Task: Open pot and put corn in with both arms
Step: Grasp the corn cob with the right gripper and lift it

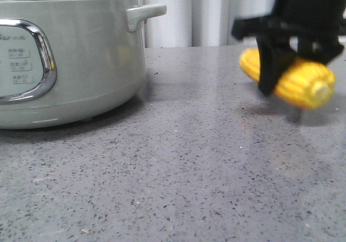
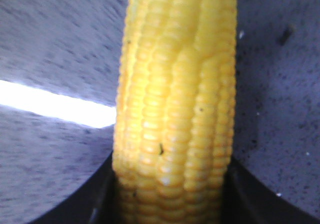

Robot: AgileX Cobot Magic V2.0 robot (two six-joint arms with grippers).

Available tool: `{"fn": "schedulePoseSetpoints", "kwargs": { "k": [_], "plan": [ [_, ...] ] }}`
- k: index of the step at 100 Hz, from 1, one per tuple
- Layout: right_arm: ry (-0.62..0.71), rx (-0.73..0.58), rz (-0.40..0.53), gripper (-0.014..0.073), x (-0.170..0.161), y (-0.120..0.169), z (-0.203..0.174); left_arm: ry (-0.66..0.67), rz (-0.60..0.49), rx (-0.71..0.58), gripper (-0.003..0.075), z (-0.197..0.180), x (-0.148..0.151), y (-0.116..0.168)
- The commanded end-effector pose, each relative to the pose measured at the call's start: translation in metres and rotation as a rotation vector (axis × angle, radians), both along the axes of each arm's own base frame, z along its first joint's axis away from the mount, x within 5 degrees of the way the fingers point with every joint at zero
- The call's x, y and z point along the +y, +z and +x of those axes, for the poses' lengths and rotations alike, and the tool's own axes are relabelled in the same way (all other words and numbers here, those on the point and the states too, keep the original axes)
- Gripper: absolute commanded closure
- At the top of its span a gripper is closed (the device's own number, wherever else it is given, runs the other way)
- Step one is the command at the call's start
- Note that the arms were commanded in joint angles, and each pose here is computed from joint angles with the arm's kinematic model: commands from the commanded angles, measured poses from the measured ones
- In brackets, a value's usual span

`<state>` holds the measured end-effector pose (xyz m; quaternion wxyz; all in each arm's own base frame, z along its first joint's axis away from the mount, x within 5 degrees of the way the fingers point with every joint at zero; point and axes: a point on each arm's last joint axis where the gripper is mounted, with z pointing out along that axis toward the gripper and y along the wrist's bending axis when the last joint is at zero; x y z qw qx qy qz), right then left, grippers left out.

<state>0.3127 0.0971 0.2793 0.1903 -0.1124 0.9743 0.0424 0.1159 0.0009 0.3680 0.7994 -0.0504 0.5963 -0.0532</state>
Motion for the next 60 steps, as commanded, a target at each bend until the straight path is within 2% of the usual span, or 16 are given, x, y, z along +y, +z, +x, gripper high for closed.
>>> {"fn": "schedulePoseSetpoints", "kwargs": {
  "k": [1,18,32,44,60],
  "plan": [
    [0.018,-0.216,0.1,0.0477,0.007,0.063,-0.01,-0.015,-0.004,-0.097,0.0364,-0.004,-0.002,0.017],
    [0.13,-0.443,0.247,0.0477,0.044,0.136,-0.022,-0.022,-0.006,-0.124,0.0364,-0.005,-0.003,0.019],
    [0.263,-0.606,0.369,0.0477,0.092,0.171,-0.032,-0.004,-0.011,-0.219,0.0364,-0.009,-0.001,0.027],
    [0.345,-0.665,0.438,0.0477,0.133,0.177,-0.032,0.005,-0.015,-0.281,0.0364,-0.012,0.0,0.032],
    [0.396,-0.649,0.454,0.0473,0.174,0.161,-0.016,-0.006,-0.033,-0.293,0.0364,-0.014,0.0,0.033]
  ]
}}
